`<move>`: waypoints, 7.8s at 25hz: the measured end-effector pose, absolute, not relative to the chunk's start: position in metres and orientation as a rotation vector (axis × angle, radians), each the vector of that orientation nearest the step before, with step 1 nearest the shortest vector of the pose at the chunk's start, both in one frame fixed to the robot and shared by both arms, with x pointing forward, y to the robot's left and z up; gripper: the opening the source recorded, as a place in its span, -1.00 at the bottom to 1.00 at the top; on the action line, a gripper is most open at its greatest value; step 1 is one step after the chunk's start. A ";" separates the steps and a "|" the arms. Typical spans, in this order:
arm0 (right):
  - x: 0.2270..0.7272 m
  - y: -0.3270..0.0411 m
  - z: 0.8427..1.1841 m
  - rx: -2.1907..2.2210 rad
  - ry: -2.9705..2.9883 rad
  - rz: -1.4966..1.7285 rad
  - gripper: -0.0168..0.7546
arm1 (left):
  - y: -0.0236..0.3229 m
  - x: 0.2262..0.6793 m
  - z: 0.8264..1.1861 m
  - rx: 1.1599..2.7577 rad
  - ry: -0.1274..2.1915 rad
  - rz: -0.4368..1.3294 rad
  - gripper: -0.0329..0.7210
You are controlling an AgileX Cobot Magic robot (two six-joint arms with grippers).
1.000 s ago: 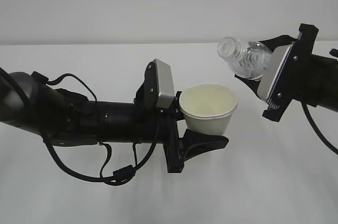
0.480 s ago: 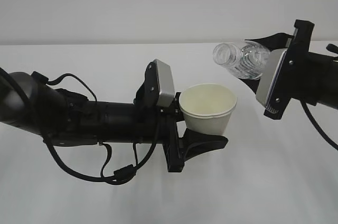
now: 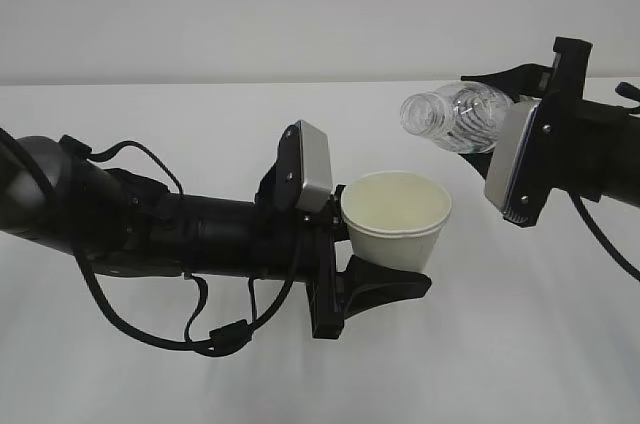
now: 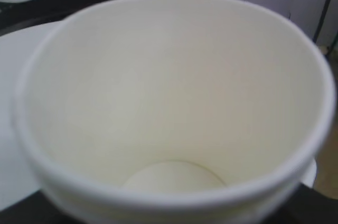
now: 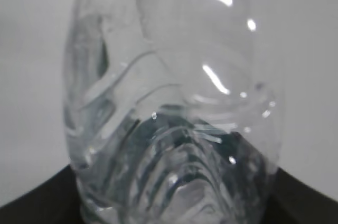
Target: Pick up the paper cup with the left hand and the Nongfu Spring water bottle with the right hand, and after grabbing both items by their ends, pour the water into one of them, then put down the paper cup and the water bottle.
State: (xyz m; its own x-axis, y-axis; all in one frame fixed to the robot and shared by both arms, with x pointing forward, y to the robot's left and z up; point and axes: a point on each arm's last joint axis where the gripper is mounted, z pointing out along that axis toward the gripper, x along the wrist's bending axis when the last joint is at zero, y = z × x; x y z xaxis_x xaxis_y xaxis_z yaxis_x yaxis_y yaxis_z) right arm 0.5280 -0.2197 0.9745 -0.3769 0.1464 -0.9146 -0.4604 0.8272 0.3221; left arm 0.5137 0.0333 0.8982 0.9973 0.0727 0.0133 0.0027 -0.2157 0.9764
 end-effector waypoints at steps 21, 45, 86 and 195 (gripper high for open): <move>0.528 -0.220 0.975 -0.319 1.832 0.590 0.27 | 0.047 0.526 0.900 1.770 0.118 0.068 0.33; 0.531 -0.219 0.978 -0.403 1.794 0.522 0.27 | 0.044 0.521 0.899 1.774 0.087 0.050 0.33; 0.543 -0.218 0.994 -0.527 1.696 0.410 0.27 | 0.043 0.521 0.902 1.749 0.059 0.065 0.33; 0.544 -0.217 0.997 -0.560 1.656 0.394 0.27 | 0.033 0.522 0.895 1.814 0.164 0.131 0.32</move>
State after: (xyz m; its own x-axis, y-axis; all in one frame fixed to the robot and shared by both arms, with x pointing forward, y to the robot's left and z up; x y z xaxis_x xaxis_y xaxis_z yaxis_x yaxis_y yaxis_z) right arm 0.5439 -0.2167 0.9973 -0.1001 -0.1373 -0.9855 -0.5665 0.8221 -0.0570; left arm 0.5217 0.0334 0.8954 0.9835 0.1810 0.0025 0.0422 -0.2424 0.9693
